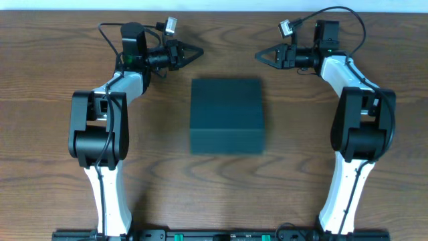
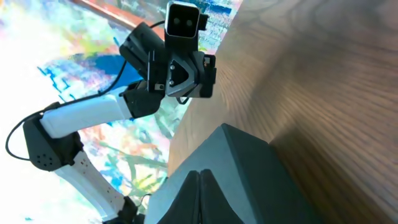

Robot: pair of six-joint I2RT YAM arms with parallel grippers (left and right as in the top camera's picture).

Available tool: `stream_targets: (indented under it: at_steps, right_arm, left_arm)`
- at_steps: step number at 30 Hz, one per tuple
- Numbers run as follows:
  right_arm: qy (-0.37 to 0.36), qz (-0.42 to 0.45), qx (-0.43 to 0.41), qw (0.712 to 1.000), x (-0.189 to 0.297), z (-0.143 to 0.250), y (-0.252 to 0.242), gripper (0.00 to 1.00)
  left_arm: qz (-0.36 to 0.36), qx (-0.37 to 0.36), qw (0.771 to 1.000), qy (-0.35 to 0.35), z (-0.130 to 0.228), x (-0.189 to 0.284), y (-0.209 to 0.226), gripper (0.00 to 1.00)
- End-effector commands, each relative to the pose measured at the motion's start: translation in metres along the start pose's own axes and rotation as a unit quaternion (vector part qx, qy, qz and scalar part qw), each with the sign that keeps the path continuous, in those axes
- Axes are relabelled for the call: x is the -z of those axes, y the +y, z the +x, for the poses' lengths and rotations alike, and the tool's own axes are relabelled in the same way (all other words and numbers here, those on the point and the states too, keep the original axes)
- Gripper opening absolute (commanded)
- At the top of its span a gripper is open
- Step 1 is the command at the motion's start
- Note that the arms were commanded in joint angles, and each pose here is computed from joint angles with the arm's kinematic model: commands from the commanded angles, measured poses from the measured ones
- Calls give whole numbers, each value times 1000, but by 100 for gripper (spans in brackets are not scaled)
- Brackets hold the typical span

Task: Pack container
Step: 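Lift both grippers up and away from the closed black box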

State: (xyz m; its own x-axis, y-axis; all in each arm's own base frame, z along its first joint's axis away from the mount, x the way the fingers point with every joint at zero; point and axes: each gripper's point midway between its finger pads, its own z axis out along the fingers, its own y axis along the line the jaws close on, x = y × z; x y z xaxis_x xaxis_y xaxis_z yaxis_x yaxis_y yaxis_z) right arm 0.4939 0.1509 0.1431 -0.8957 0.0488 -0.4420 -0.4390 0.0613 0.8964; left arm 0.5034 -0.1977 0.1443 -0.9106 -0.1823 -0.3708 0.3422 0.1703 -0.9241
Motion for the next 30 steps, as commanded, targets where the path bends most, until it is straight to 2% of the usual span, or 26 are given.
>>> stream_targets:
  at_steps: [1, 5, 11, 14, 18, 24, 28, 30]
  right_arm:
    - [-5, -8, 8, 1000, 9, -3, 1, 1]
    - [-11, 11, -9, 1000, 10, -5, -6, 2]
    - [-64, 130, -96, 985, 31, -17, -49, 2]
    - [-103, 256, -174, 945, 58, -10, -94, 2]
    - [-106, 395, -233, 882, 90, 20, -133, 2]
    - [-92, 466, -193, 859, 111, 17, -124, 2]
    - [-74, 507, -123, 850, 125, -6, -87, 2]
    - [-70, 522, -91, 845, 131, -19, -62, 2]
  left_arm:
    - [9, -17, 1000, 8, 0, 0, 0, 6]
    - [9, -15, 1000, 8, 0, 0, 0, 6]
    - [11, -19, 1000, 6, -3, 1, -10, 6]
    - [17, -47, 999, -1, -10, 3, -28, 6]
    - [21, -70, 997, -7, -16, 5, -50, 6]
    - [27, -103, 994, -14, -19, -4, -85, 6]
    - [23, -122, 992, -27, -23, -8, -97, 6]
    - [7, -107, 993, -53, -32, -7, -93, 6]
